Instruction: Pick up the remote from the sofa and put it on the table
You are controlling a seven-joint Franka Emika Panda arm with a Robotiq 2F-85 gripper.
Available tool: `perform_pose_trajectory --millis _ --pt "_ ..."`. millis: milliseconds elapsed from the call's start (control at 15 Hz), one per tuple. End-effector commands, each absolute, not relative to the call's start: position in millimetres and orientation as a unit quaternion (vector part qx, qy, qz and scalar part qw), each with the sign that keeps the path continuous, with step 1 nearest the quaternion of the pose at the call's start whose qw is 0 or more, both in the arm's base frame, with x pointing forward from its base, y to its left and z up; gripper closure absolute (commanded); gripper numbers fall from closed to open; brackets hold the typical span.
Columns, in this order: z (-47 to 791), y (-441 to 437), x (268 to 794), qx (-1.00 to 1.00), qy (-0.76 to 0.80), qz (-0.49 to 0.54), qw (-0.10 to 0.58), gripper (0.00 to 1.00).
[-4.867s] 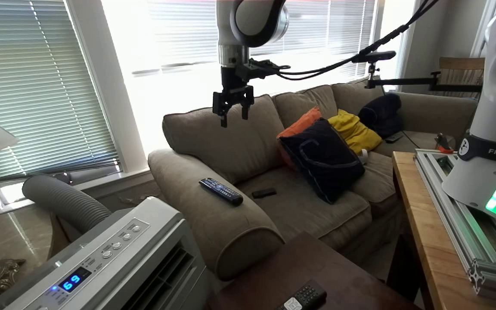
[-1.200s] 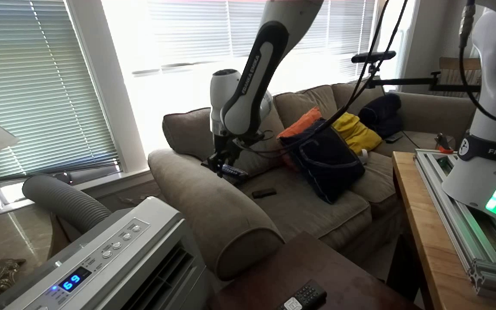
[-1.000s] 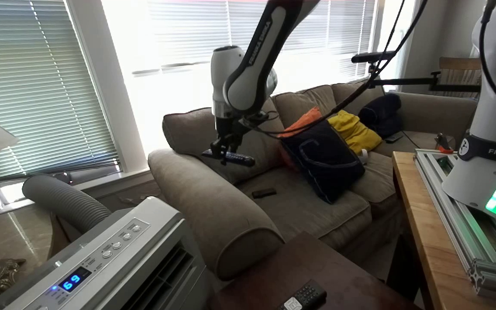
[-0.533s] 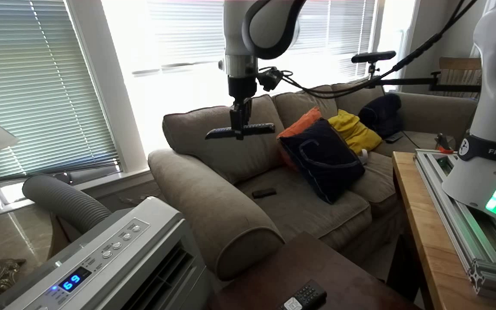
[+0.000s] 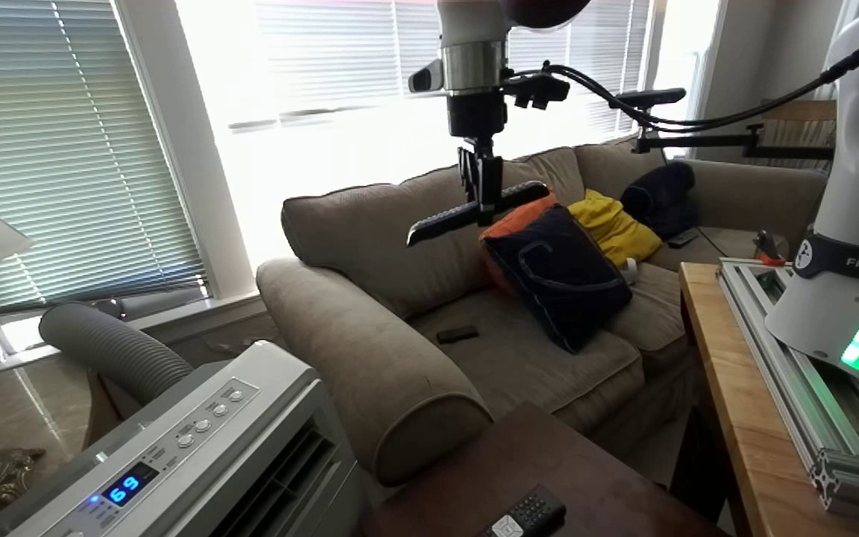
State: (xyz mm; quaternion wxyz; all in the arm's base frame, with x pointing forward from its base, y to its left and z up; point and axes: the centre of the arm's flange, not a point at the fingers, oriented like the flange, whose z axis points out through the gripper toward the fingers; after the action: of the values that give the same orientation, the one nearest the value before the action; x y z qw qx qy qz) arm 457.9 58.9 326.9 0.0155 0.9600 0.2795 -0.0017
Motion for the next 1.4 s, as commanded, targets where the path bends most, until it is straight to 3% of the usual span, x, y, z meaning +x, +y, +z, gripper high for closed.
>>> perform_pose_trajectory --millis 0,133,200,667,1333 --pt "327 59 452 0.958 0.286 -0.005 0.015 0.48" --pt "326 59 448 0.957 0.291 -0.006 0.015 0.48" --pt "326 59 448 0.956 0.292 -0.006 0.015 0.73" --pt "248 105 446 0.896 0.442 -0.032 0.022 0.73" --pt "148 171 418 0.884 0.460 0.080 0.036 0.73"
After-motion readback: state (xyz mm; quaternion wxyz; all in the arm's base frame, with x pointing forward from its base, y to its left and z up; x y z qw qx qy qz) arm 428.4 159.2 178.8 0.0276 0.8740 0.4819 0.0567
